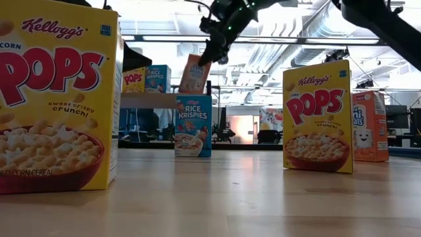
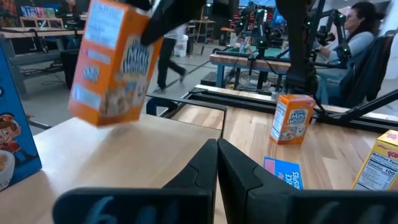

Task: Stack cereal on shelf
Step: Put the middle orange cereal box on the shelf

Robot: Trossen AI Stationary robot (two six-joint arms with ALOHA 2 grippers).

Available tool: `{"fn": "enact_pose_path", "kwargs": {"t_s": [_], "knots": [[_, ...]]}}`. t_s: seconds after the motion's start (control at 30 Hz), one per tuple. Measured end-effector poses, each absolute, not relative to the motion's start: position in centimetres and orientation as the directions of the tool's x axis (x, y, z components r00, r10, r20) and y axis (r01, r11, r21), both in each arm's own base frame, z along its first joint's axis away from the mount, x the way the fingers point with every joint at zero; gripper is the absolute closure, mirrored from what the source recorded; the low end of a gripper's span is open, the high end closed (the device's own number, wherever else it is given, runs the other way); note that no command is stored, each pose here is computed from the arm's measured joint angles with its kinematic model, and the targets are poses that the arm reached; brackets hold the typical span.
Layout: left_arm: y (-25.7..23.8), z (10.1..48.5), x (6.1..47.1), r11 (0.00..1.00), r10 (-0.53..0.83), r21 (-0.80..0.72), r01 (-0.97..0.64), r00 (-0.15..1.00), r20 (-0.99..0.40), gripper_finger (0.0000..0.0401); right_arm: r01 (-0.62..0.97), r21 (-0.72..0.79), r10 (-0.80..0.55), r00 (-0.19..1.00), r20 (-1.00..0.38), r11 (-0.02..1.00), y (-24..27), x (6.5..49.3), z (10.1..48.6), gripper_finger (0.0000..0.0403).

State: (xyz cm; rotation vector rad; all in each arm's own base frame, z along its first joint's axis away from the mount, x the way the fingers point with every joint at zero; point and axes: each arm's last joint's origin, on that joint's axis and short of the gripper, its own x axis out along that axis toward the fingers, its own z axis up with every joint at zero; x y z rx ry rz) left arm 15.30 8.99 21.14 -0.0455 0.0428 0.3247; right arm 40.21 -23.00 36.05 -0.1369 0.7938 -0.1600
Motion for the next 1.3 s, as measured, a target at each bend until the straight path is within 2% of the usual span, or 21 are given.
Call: {"fn": "enact_pose_path", "kwargs": {"t_s": [0.27, 0.63, 0.87, 1.0, 1.1, 1.2, 1.3], "knots": [[8.9, 21.1, 15.3, 0.948, 0.314, -0.045, -0.316, 0.948, -0.049, 0.0398, 0.090, -0.199, -0.205, 0.693, -0.692, 0.976, -23.5, 41.0, 35.1, 0.0239], [8.9, 21.1, 15.4, 0.947, 0.315, -0.046, -0.318, 0.948, -0.050, 0.0398, 0.122, -0.240, -0.255, 0.697, -0.670, 0.963, -23.8, 41.3, 35.1, 0.0153], [8.9, 21.1, 15.4, 0.947, 0.316, -0.046, -0.318, 0.948, -0.049, 0.0398, 0.103, -0.290, -0.275, 0.707, -0.652, 0.951, -22.7, 41.5, 36.0, 0.0148], [8.9, 21.2, 15.4, 0.947, 0.316, -0.045, -0.318, 0.947, -0.049, 0.0398, 0.138, -0.370, -0.358, 0.684, -0.635, 0.919, -21.1, 40.5, 38.3, 0.0162], [8.9, 21.2, 15.3, 0.947, 0.317, -0.046, -0.319, 0.947, -0.049, 0.0398, 0.158, -0.385, -0.388, 0.653, -0.650, 0.909, -20.1, 39.4, 39.5, 0.0187], [8.9, 21.2, 15.3, 0.946, 0.317, -0.059, -0.320, 0.947, -0.049, 0.0398, 0.165, -0.302, -0.336, 0.633, -0.697, 0.939, -19.6, 38.6, 39.5, 0.0229], [8.9, 21.2, 15.3, 0.945, 0.317, -0.062, -0.320, 0.947, -0.049, 0.0398, 0.159, -0.213, -0.265, 0.614, -0.743, 0.964, -19.6, 38.8, 37.8, 0.0285]]}}
